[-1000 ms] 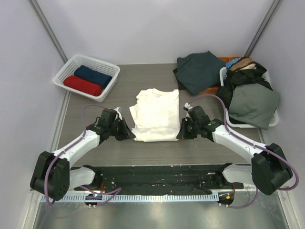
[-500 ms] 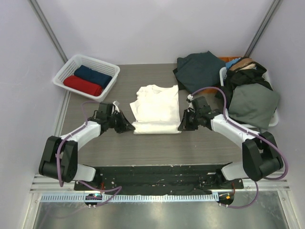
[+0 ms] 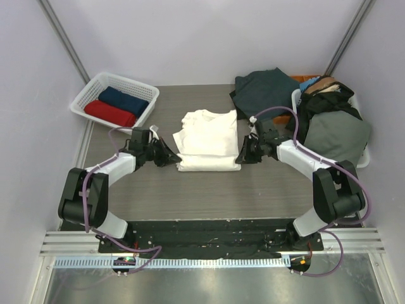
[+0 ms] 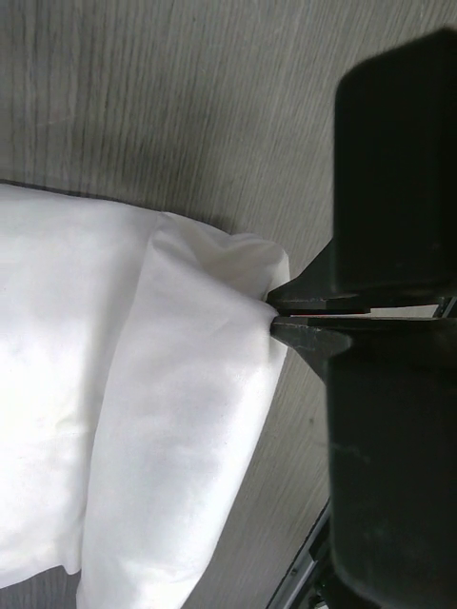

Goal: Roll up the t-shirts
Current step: Roll the T-shirt to the center of the board.

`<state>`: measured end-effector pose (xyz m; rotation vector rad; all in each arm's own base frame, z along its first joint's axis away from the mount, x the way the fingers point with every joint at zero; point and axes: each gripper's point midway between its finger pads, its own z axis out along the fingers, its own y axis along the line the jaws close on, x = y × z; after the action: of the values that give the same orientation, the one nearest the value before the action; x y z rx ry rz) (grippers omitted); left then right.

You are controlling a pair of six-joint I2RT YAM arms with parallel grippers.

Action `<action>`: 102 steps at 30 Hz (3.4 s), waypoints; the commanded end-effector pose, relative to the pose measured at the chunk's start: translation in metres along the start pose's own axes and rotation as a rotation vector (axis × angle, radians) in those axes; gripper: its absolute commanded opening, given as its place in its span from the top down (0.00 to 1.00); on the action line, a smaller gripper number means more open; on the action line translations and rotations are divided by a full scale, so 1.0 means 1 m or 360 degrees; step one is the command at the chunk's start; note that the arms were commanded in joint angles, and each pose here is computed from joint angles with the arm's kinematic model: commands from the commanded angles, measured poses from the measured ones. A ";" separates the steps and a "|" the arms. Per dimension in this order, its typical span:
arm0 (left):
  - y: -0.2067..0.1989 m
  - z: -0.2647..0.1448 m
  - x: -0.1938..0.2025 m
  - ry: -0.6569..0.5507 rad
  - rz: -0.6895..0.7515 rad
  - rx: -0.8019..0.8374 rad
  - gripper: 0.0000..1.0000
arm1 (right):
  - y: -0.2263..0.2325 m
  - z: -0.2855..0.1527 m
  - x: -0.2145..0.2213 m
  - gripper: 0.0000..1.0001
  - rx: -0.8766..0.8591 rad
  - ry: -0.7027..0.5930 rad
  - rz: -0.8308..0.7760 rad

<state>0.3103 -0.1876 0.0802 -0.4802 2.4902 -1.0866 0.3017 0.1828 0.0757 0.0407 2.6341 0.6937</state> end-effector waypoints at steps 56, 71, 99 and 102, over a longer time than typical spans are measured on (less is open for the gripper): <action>0.063 0.071 -0.048 -0.0085 -0.0101 -0.0270 1.00 | -0.039 0.070 -0.050 0.99 0.0130 -0.0075 0.0192; 0.082 0.007 0.043 -0.0068 -0.0066 -0.0311 1.00 | -0.042 0.009 0.044 0.99 0.0090 0.0002 0.0187; 0.057 0.034 -0.019 -0.0167 0.0074 -0.0368 1.00 | -0.054 0.030 0.004 0.99 0.0246 -0.0067 0.0152; 0.065 0.032 -0.014 -0.0161 0.0079 -0.0400 1.00 | -0.054 0.027 0.002 0.96 0.0251 -0.0090 0.0140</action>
<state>0.3245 -0.1819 0.0295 -0.5052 2.5538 -0.8599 0.3032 0.1689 0.0273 0.1926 2.6839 0.6400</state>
